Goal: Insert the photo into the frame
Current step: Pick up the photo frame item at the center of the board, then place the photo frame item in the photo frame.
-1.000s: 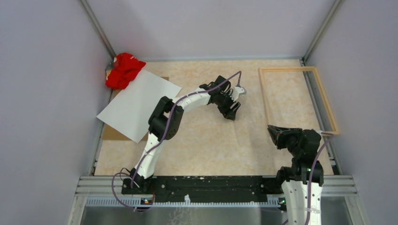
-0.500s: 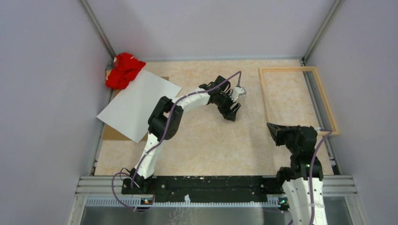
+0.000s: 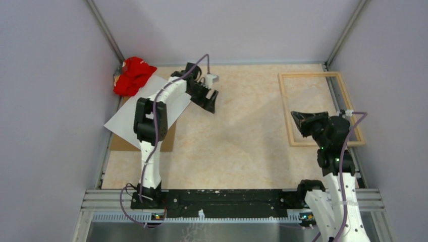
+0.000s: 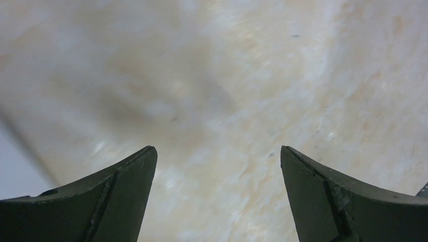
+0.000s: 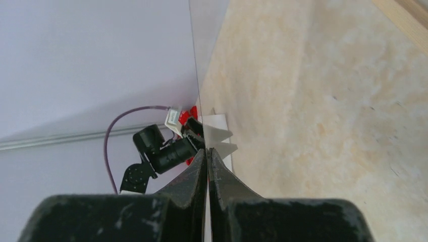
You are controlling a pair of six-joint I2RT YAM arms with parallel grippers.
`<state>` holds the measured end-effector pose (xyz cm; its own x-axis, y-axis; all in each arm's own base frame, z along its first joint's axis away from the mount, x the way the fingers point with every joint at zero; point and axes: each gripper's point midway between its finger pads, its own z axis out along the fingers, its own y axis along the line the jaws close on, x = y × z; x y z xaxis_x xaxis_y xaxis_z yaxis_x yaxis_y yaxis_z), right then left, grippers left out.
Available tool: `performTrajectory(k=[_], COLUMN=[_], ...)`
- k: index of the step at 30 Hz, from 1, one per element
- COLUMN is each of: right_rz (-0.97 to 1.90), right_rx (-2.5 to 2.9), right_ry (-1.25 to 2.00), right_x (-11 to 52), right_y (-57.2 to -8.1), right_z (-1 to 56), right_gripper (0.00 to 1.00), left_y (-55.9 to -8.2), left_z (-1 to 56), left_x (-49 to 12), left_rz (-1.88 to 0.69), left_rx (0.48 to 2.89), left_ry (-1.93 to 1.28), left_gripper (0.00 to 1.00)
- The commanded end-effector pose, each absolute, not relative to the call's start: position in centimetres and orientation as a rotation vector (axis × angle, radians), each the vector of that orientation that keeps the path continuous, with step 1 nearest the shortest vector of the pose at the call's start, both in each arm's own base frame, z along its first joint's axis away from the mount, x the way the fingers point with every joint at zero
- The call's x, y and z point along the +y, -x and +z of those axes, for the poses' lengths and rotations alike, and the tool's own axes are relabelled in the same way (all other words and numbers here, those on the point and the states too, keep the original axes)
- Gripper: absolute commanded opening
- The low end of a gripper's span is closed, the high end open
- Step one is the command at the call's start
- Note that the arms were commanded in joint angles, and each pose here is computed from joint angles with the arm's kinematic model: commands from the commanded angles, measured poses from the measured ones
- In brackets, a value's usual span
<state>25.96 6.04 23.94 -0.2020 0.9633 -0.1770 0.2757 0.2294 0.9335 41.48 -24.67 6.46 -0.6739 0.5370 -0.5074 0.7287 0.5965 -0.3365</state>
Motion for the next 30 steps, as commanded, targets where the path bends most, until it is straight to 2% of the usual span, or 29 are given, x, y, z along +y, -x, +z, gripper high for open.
performTrajectory(k=[1, 7, 13, 17, 22, 27, 30], right_rz=[1.008, 0.798, 0.668, 0.499, 0.270, 0.118, 0.070], right_rx=[1.590, 1.581, 1.581, 1.551, 1.525, 1.540, 1.539], right_ry=[-0.821, -0.639, -0.563, -0.576, -0.633, -0.680, -0.695], right_x=[6.8, 5.2, 3.8, 1.2, -2.2, -4.3, -5.0], right_y=[-28.9, -31.9, -33.4, -31.4, -27.3, -24.6, -23.5], right_z=[32.6, 40.3, 45.2, 47.6, 48.5, 47.2, 46.8], right_gripper=[0.00, 0.00, 0.00, 0.00, 0.00, 0.00, 0.00], left_y=[-43.1, -43.1, -43.7, -45.7, -47.7, -45.3, -42.6], left_z=[12.5, 10.8, 9.1, 8.9, 12.4, 13.7, 14.0], left_x=[-20.4, -21.7, -29.7, -37.1, -44.8, -49.9, -52.9], left_rz=[-0.666, -0.772, -0.768, -0.784, -0.897, -1.073, -1.091], left_rx=[2.404, 2.417, 2.370, 2.281, 2.103, 1.940, 1.812], left_ry=[-0.959, -0.874, -0.950, -0.960, -0.863, -0.843, -0.962], left_gripper=[0.99, 0.99, 0.99, 0.99, 0.99, 0.99, 0.99])
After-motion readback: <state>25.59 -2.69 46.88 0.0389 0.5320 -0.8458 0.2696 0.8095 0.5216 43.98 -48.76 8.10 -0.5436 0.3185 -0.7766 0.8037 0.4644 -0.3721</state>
